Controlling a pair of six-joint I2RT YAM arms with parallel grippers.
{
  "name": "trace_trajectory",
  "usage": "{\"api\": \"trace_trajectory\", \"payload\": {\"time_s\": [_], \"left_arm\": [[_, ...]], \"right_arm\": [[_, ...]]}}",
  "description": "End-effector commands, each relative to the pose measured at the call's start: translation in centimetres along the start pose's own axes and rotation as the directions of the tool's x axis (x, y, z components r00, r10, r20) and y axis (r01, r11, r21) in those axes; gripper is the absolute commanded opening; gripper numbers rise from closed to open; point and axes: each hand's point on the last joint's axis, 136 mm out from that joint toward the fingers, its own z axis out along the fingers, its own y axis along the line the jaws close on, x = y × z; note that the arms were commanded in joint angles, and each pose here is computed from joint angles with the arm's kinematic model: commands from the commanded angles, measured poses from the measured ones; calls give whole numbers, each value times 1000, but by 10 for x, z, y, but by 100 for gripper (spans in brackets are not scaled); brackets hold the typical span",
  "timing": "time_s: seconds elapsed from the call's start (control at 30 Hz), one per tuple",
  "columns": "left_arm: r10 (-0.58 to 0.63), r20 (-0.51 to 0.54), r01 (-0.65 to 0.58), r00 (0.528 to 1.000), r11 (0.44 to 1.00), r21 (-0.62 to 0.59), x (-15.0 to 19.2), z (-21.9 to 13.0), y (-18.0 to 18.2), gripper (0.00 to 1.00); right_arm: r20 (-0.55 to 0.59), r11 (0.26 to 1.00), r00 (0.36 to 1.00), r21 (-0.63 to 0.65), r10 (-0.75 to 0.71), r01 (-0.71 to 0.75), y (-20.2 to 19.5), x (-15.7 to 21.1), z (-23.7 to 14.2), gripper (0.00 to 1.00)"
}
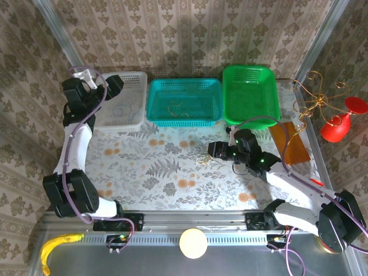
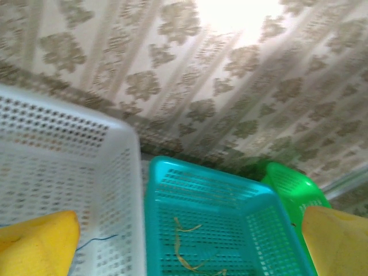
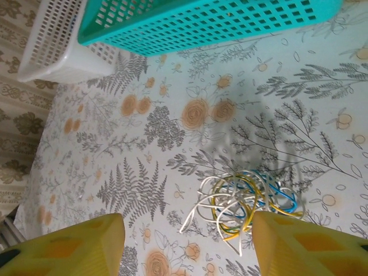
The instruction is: Untangle the cables
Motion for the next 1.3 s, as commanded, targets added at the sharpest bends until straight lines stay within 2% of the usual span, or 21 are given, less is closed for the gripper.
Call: {"api": "trace_trajectory", "payload": {"time_s": [0.0,0.13,0.3,0.47,0.63,0.73,0.87,0.93,1.1,1.17,1.27], "left_arm": [[69,-46,-66,997,996,61,21,-4,-42,100],[105,-122,-91,987,990,112,70,-5,-81,100],[149,-255,-114,955,983,146,164,-7,-118,100],[300,-414,-250,860,953,171,272,-6,-145,100],[416,-549,-373,725,907,195,344,7,-154,100],[449,-585,-414,676,887,203,368,12,-156,100],[427,-584,-376,690,901,214,375,13,-159,99],[421,-580,-356,698,906,228,377,12,-162,94],[390,-588,-288,709,921,263,387,4,-165,71],[372,-587,-255,719,927,275,390,2,-167,67],[345,-583,-213,735,935,285,394,-2,-170,66]], "right_arm": [[-44,997,999,76,17,-14,-22,18,4,60],[-77,994,997,106,27,-19,-35,31,8,52],[-97,986,994,163,51,-35,-56,43,11,43],[-109,980,991,194,72,-50,-68,46,11,36],[-113,975,989,209,97,-72,-78,45,12,31],[-120,979,987,188,103,-80,-75,45,13,27],[-134,984,986,164,98,-76,-70,45,14,26],[-141,986,985,150,96,-75,-67,45,16,26],[-146,990,984,110,98,-82,-59,40,22,26],[-142,991,984,95,105,-92,-55,37,24,26],[-137,991,983,72,118,-109,-50,33,29,26]]}}
